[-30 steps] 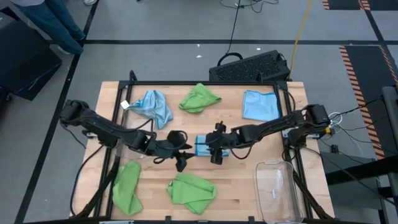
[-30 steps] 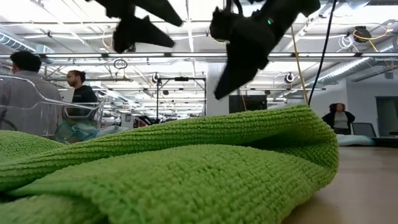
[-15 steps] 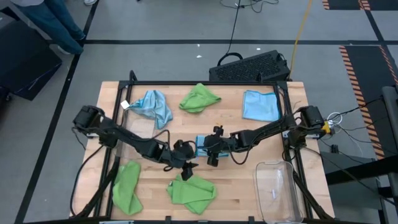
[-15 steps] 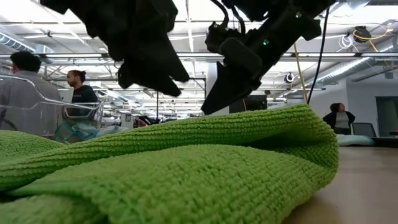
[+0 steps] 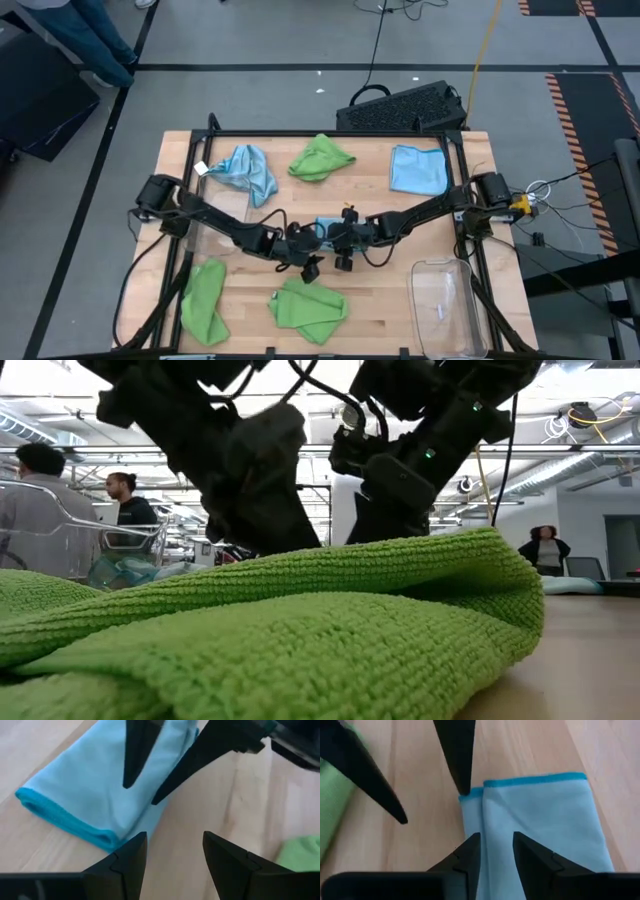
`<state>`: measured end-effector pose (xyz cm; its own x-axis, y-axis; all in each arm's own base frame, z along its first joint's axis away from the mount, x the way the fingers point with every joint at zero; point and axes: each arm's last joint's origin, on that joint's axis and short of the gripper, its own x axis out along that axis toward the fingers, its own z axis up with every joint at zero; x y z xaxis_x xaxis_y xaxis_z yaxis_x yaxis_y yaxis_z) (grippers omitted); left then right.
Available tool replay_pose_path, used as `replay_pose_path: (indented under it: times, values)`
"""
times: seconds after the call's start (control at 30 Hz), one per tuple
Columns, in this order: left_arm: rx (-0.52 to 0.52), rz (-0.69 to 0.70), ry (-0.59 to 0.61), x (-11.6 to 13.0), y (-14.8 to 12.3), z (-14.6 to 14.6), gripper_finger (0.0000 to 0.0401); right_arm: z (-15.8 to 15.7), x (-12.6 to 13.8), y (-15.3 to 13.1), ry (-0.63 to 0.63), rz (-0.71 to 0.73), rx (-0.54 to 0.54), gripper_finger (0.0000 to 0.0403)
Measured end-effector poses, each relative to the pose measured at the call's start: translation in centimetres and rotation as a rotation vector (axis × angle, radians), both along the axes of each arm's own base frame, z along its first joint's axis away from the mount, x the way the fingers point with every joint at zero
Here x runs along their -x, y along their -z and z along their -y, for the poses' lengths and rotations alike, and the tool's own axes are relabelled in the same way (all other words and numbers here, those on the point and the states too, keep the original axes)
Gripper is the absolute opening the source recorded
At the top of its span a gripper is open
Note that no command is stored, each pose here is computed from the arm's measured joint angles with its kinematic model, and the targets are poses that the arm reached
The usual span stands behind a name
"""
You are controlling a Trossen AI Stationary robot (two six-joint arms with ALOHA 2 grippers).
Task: Sort microfiber towel by color & place in baskets
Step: Fold the bottom blue microfiber towel
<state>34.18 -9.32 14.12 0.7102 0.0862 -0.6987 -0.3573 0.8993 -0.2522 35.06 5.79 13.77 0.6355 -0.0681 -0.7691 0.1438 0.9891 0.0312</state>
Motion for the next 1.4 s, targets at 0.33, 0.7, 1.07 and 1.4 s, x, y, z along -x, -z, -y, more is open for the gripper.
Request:
replay_pose_path:
  times: [0.33, 0.7, 1.07, 1.4]
  values:
    - [-0.013, -0.056, -0.037, -0.3, 1.5, -1.2, 0.0195, 0.0, 1.0, 0.8, -0.027, -0.103, 0.001, 0.0020]
    - [-0.014, -0.064, -0.050, -0.3, 1.5, -1.6, 0.0195, -0.2, 1.7, 0.3, -0.014, -0.131, -0.045, 0.0001]
    - [-0.032, -0.073, -0.028, -0.2, 1.5, -1.4, 0.0195, -1.6, 2.3, -2.5, -0.125, -0.055, -0.146, 0.0001]
    - [0.010, -0.191, -0.002, 1.0, 1.2, -1.5, 0.0195, -3.0, 2.1, -0.5, -0.202, -0.115, -0.130, 0.0000]
